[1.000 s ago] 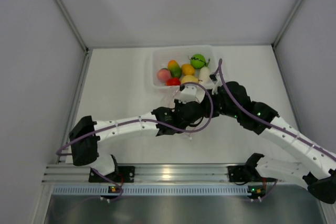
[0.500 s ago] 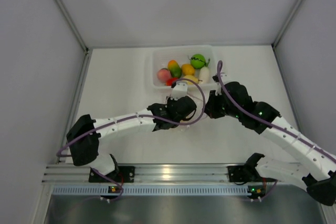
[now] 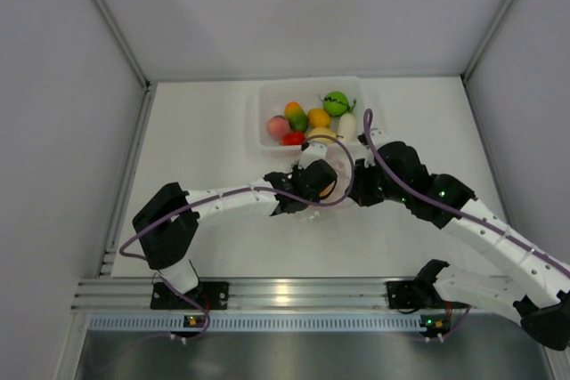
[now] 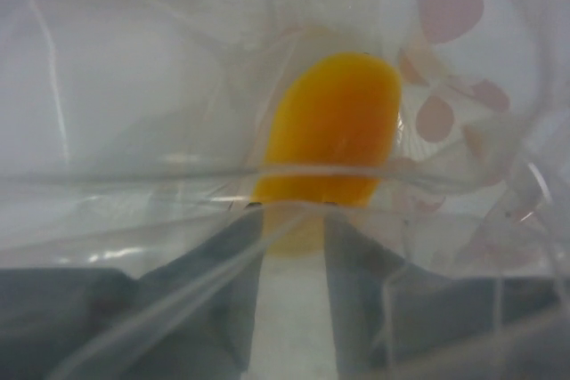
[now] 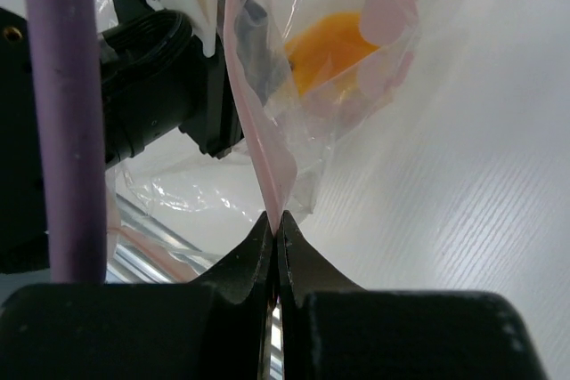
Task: Open the zip-top bag and remove the fake food
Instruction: Pick up the fake fruit from the zipper food storage bag.
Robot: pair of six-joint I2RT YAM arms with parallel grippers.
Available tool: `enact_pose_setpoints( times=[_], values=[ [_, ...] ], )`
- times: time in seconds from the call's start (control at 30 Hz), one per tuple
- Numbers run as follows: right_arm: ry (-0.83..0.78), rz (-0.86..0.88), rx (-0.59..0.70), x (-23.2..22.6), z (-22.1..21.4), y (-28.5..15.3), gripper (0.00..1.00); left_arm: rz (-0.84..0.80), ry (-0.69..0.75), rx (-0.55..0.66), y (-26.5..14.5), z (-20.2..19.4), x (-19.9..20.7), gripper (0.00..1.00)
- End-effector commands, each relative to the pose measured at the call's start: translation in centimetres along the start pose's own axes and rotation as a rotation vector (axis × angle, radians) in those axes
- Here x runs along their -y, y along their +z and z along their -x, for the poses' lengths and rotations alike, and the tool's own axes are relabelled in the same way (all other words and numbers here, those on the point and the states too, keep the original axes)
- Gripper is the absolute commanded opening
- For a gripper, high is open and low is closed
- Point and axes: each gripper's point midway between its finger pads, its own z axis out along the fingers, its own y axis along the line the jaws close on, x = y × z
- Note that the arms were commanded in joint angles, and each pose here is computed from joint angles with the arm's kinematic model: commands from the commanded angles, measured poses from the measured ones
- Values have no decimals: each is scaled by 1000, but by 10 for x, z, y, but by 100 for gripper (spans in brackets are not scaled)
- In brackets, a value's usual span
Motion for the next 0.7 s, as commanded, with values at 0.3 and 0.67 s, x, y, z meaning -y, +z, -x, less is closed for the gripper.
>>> enact_pose_setpoints(
  times=[0.3, 0.67],
  values=[
    [-35, 121, -77, -2, -38, -9, 0, -239, 74, 34, 28, 8, 44, 41],
    [-37, 190, -107, 0, -60, -17, 0, -308, 143, 141, 28, 30, 62, 54]
  ],
)
